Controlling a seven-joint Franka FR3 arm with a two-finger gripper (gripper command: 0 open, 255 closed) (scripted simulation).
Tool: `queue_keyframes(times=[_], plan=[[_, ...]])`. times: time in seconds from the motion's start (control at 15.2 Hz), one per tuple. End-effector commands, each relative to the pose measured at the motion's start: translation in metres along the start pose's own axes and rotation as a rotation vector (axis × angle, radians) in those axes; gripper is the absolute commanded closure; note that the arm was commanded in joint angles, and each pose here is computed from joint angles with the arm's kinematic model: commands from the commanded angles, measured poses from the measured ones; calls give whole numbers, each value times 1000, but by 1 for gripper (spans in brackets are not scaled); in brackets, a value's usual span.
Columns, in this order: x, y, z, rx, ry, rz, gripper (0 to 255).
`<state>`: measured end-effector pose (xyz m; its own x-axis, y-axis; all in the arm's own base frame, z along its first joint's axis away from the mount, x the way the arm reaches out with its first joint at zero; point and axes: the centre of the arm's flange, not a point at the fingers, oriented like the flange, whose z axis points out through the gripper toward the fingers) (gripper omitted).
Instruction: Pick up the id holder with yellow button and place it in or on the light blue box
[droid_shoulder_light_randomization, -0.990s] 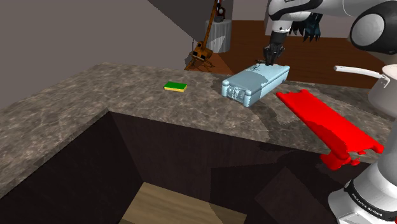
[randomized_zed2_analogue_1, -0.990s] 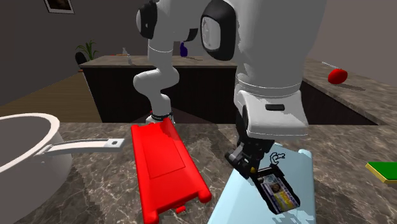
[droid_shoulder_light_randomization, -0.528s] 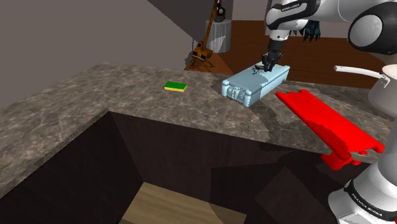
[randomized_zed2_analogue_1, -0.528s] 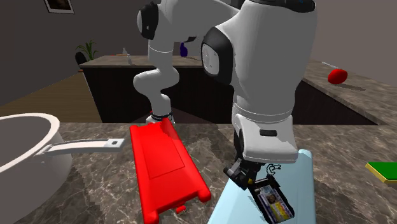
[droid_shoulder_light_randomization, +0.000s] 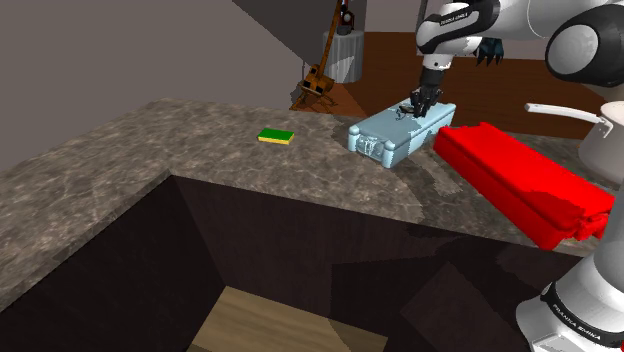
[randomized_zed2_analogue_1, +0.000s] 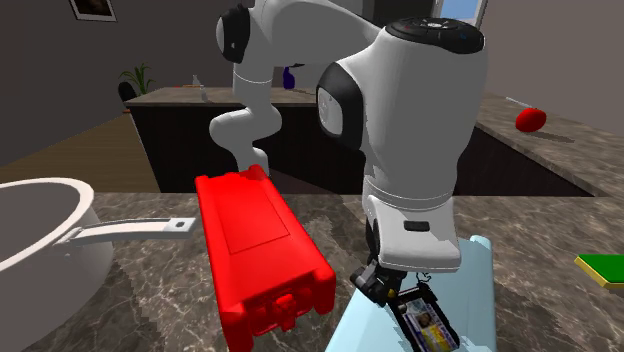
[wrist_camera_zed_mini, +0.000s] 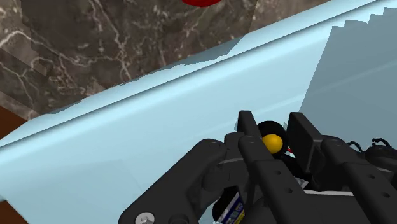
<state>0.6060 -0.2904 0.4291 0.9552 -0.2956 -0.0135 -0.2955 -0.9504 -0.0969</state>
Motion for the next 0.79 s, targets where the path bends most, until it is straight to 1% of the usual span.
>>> queue_keyframes(times=[0.0, 0.07, 0.13, 0.46, 0.73], plan=[[0, 0, 1, 0, -2, 0, 255], [0, 0, 1, 0, -2, 0, 255], [0, 0, 1, 0, -2, 0, 0], [0, 0, 1, 0, -2, 0, 0], [0, 0, -49, 0, -2, 0, 0]])
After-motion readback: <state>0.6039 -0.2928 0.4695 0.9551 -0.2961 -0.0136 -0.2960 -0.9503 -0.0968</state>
